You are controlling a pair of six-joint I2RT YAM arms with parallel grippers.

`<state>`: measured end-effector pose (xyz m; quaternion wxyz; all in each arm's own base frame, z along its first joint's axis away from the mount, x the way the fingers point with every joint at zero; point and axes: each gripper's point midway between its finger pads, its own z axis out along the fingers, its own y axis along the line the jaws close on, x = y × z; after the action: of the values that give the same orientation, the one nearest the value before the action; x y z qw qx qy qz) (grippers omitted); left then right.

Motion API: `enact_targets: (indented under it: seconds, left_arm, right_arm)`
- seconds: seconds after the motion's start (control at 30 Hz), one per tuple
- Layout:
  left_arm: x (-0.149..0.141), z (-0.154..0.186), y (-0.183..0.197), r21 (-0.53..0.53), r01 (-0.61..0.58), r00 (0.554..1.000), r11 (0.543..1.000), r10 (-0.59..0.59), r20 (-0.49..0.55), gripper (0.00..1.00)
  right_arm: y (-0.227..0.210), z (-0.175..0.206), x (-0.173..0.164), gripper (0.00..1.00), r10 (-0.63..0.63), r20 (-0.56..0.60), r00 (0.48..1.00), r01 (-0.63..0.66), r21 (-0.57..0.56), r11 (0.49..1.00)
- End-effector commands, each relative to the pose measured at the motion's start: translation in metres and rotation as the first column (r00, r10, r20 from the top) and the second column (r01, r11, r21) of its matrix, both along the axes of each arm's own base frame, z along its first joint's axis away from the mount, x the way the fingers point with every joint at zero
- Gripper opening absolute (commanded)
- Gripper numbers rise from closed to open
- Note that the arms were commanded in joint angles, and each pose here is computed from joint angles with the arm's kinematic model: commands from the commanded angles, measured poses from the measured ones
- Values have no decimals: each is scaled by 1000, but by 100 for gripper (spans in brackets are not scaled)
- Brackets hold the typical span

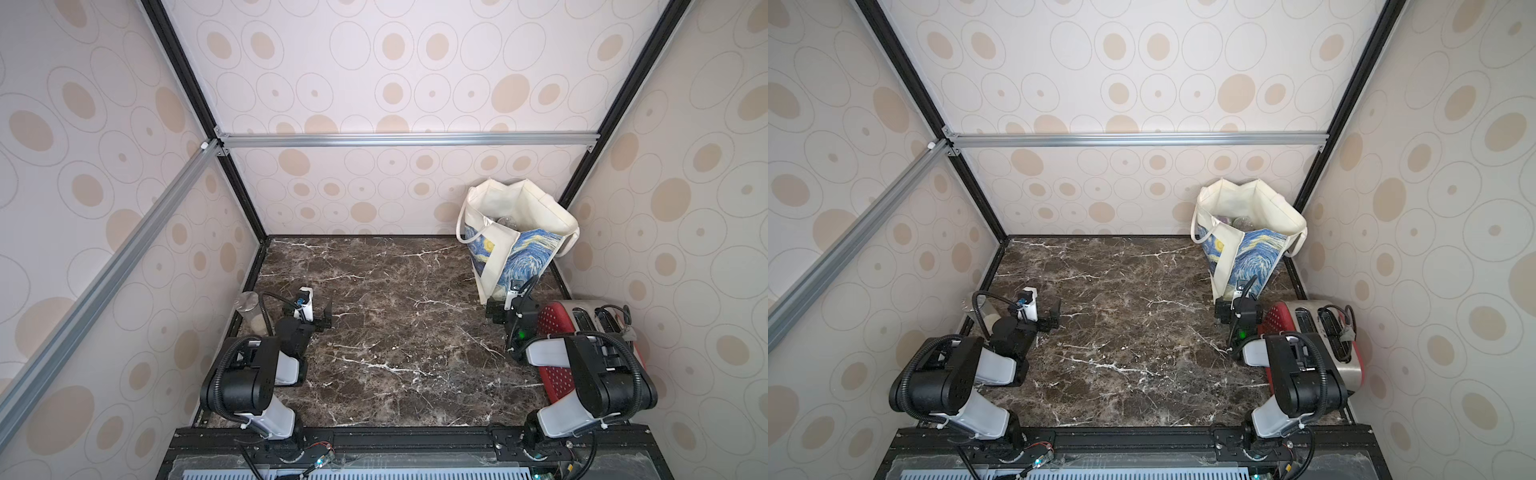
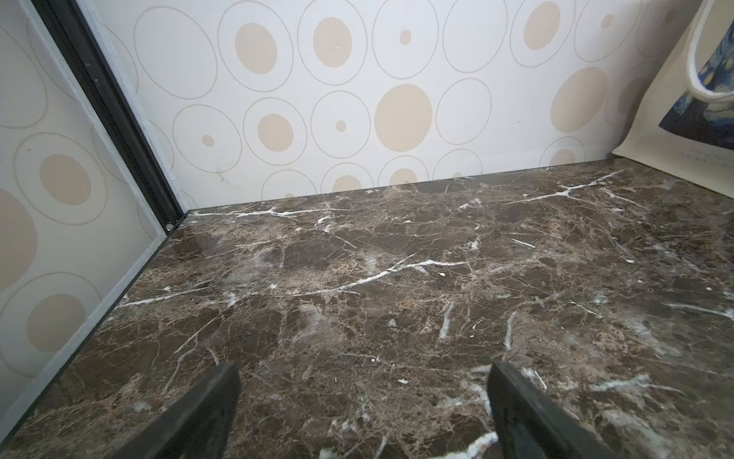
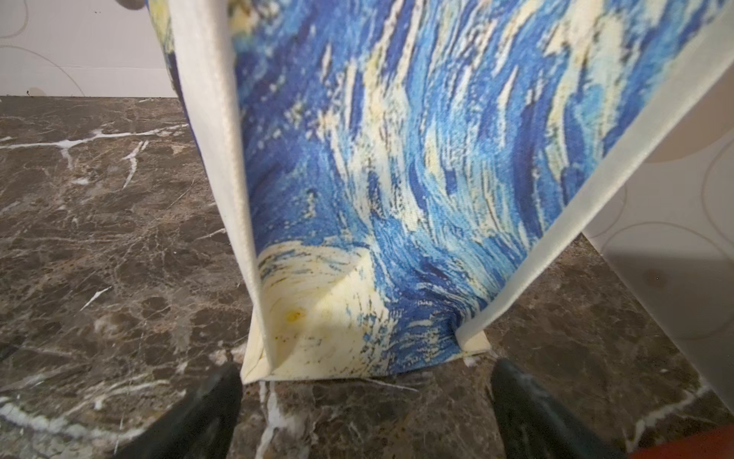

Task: Take out the seed jars from the canvas bag
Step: Move the canvas bag to the center of the board.

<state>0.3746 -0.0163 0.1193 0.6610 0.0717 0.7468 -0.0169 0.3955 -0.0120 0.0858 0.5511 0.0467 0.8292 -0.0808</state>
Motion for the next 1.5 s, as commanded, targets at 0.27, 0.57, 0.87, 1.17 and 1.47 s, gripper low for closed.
enact_targets:
  seconds: [0.27,0.57,0.87,1.17,1.47]
  left_arm:
    - [0,9,0,25,8,999,1000,-8,34,98]
    - [-1,10,-1,25,8,999,1000,-9,34,98]
    - [-1,10,0,25,8,999,1000,-8,34,98]
    - [0,10,0,25,8,999,1000,-9,36,98]
    - [-2,41,1,40,-76,997,996,76,17,98]
  right_arm:
    - [-4,2,-3,100,-14,4,1000,14,2,1000]
    - [-5,3,-3,100,-16,6,1000,16,1,1000]
    - [-5,3,-3,100,-18,8,1000,18,3,1000]
    - [-5,3,-4,100,-16,11,1000,16,4,1000]
    - [6,55,-18,100,16,48,999,-15,-15,1000]
